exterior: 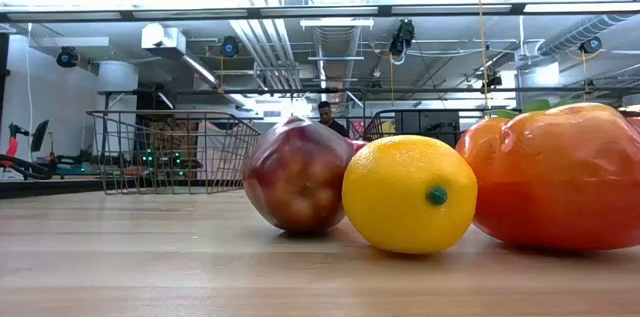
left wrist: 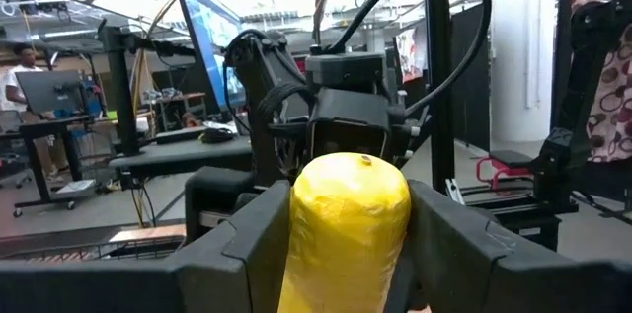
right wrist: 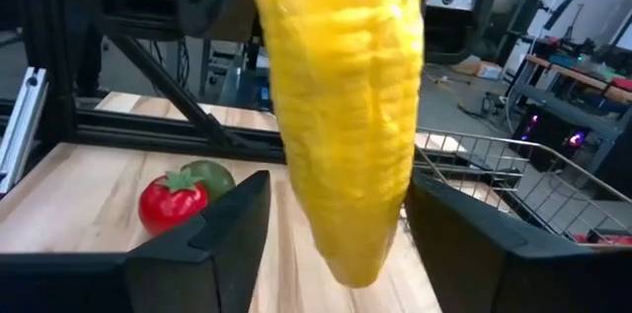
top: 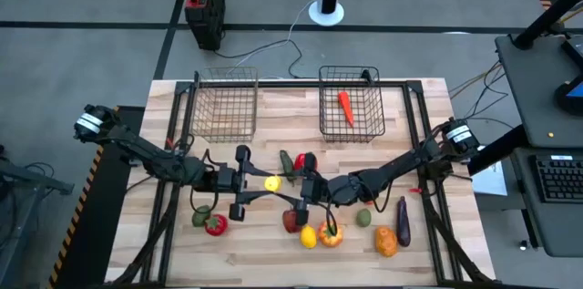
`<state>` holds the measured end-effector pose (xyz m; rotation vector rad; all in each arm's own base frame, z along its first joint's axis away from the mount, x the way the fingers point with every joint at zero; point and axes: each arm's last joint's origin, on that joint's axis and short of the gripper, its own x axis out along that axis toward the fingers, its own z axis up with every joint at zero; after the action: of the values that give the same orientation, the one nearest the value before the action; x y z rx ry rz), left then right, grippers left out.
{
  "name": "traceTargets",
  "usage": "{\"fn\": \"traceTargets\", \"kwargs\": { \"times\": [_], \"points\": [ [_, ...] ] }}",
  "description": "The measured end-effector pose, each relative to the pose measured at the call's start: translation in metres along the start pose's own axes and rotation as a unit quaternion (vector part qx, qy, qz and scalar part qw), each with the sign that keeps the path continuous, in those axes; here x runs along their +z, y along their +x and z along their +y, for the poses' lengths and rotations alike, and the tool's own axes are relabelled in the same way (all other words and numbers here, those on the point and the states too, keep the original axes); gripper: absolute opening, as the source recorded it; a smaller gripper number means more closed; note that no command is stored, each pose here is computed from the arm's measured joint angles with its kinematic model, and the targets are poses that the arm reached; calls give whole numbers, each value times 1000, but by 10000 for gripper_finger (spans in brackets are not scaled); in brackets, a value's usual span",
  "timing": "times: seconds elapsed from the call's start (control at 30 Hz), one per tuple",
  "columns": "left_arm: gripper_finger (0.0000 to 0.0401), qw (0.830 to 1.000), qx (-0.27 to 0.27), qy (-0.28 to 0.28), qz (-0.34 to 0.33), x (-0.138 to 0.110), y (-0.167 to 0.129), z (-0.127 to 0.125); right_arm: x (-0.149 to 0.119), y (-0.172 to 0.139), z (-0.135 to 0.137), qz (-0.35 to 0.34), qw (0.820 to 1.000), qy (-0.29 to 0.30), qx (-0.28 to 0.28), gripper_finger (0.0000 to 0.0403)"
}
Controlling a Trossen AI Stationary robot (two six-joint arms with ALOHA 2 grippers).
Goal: Sort produce into baskets
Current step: Put the yellow corn into the right black wire basket
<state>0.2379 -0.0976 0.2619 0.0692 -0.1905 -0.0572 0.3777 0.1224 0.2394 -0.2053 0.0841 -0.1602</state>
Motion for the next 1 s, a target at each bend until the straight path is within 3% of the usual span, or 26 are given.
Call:
{"fn": "traceTargets", "kwargs": {
  "times": [0.33,0.7,1.0],
  "points": [
    [184,1000,13,-7,-6,4,0,2,1,1,-3,0,1000,6,-4,97],
    [249,999,37,-18,-1,7,-2,4,6,-5,-9,26,999,42,-11,102],
    [258,995,70,-14,74,9,-17,12,21,-31,-51,119,979,117,-114,102]
  ]
}}
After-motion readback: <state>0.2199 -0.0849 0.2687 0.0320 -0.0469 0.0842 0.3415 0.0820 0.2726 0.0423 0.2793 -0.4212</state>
